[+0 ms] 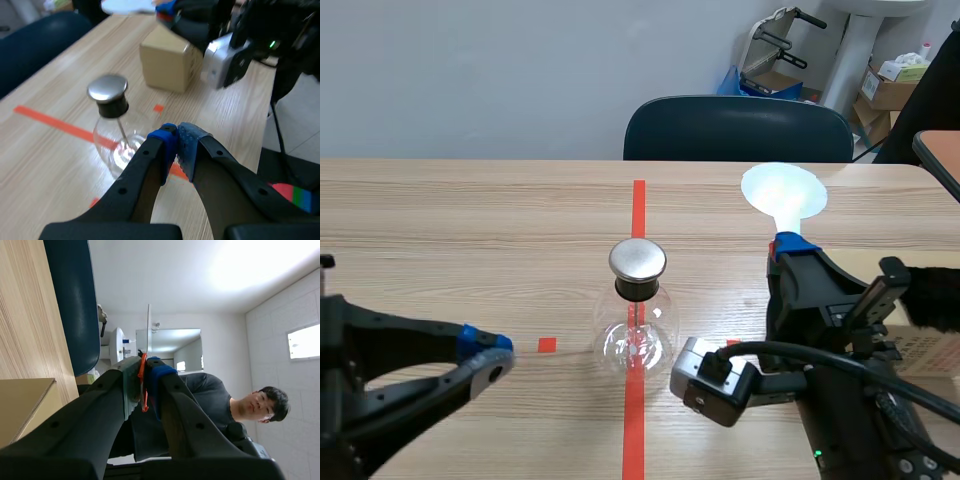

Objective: Do the electroscope experiment

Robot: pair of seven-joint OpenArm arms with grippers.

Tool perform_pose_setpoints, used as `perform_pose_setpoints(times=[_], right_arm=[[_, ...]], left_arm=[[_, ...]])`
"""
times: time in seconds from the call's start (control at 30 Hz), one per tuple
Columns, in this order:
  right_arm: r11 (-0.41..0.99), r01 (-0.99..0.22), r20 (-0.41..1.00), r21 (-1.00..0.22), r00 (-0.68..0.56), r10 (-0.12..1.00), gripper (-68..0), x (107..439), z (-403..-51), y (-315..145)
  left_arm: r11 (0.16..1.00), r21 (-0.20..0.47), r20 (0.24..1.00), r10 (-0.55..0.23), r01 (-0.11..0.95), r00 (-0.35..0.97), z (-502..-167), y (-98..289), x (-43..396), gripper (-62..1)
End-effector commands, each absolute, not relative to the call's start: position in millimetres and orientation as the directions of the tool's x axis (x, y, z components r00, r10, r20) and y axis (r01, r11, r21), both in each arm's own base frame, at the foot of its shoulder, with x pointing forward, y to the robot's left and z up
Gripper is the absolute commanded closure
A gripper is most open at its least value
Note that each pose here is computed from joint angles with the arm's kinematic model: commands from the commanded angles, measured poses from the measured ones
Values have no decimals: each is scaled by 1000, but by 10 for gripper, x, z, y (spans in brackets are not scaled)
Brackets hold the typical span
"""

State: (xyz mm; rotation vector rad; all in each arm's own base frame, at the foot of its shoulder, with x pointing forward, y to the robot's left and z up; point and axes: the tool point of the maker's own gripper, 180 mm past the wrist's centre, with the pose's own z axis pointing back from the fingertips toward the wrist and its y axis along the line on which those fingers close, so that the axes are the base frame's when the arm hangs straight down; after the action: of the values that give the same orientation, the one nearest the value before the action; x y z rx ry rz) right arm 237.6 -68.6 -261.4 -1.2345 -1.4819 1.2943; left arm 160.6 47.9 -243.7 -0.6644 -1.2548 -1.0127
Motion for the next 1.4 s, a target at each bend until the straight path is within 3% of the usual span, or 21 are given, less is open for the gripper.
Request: perform_pose_setpoints(times=[0.0, 0.17, 0.6, 1.03, 1.37], right_arm=[[23, 227, -23, -974, -199, 980, -11, 2413, -2483, -717], [29, 225, -12, -974, -178, 984, -11, 2457, -2510, -709], [18, 209, -17, -978, -166, 986, -11, 2512, -2662, -695], [17, 208, -18, -978, -165, 986, -10, 2510, -2666, -696], [17, 207, -18, -978, -166, 986, -10, 2509, -2667, -696]], left_arm=[[449, 120, 972, -233, 885, -13, -2462, 465, 1670, -32], [496, 152, 955, -296, 855, 2, -2802, 479, 1862, -32], [564, 146, 942, -330, 813, 60, -3402, 446, 2274, -31], [619, 134, 933, -343, 774, 112, -3738, 328, 2565, -31], [644, 127, 935, -332, 755, 125, -3807, 261, 2718, -31]])
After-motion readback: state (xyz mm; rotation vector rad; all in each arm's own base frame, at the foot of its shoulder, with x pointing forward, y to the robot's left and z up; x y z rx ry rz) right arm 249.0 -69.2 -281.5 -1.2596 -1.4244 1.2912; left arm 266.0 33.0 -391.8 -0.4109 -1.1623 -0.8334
